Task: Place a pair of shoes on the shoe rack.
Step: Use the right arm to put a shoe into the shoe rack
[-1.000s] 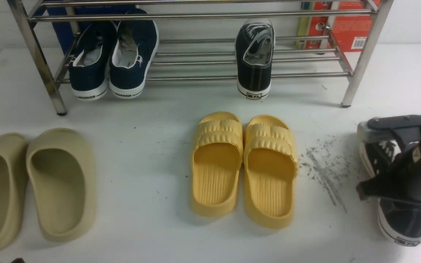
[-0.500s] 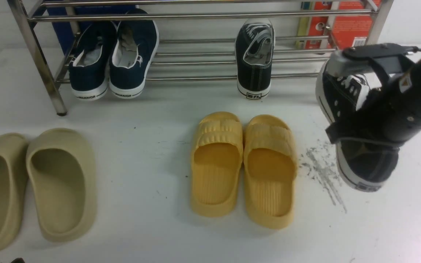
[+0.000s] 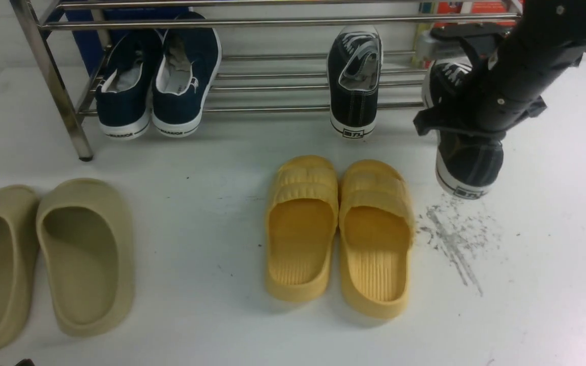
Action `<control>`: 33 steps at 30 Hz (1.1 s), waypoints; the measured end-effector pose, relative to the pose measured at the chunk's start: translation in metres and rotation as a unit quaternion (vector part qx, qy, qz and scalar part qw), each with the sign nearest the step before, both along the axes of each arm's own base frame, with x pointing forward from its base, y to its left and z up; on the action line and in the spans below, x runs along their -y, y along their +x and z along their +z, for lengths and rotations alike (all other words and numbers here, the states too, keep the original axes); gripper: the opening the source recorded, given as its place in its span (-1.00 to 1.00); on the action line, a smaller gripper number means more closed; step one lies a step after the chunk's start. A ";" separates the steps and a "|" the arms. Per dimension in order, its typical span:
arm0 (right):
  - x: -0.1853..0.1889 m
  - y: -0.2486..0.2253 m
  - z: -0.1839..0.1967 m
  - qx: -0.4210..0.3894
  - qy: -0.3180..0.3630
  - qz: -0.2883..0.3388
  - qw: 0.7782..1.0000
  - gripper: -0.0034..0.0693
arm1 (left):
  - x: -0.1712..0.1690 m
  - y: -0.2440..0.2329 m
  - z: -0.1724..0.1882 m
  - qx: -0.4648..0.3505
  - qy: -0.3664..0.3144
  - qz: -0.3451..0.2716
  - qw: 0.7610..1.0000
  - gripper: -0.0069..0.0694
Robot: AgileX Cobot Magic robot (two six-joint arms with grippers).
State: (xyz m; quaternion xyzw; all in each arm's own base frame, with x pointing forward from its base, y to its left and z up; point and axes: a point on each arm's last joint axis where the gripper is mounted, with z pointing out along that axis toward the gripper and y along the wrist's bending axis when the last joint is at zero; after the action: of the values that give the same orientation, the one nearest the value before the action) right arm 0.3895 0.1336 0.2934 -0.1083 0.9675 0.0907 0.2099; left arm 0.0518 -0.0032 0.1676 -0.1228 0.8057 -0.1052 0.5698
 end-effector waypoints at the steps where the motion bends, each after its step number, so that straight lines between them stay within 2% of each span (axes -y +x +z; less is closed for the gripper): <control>1: 0.001 0.010 -0.002 0.004 0.000 -0.001 1.000 -0.81 | 0.000 0.000 0.000 0.000 0.000 0.000 1.000 -0.20; 13: 0.000 0.077 -0.011 0.059 -0.001 0.016 0.998 -0.81 | 0.000 0.000 0.000 0.000 0.000 0.000 1.000 -0.20; 23: -0.008 0.107 -0.026 0.082 -0.003 0.022 0.996 -0.80 | 0.000 0.000 0.000 0.000 0.000 0.000 1.000 -0.20; 33: -0.009 0.118 -0.034 0.108 -0.009 0.020 0.994 -0.80 | 0.000 0.000 0.000 0.000 0.000 0.000 1.000 -0.20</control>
State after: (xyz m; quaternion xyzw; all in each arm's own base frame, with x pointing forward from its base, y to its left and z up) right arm 0.5070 0.1422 0.2592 -0.1382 0.9378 0.0737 0.3100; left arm 0.0518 -0.0032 0.1676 -0.1228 0.8057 -0.1052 0.5698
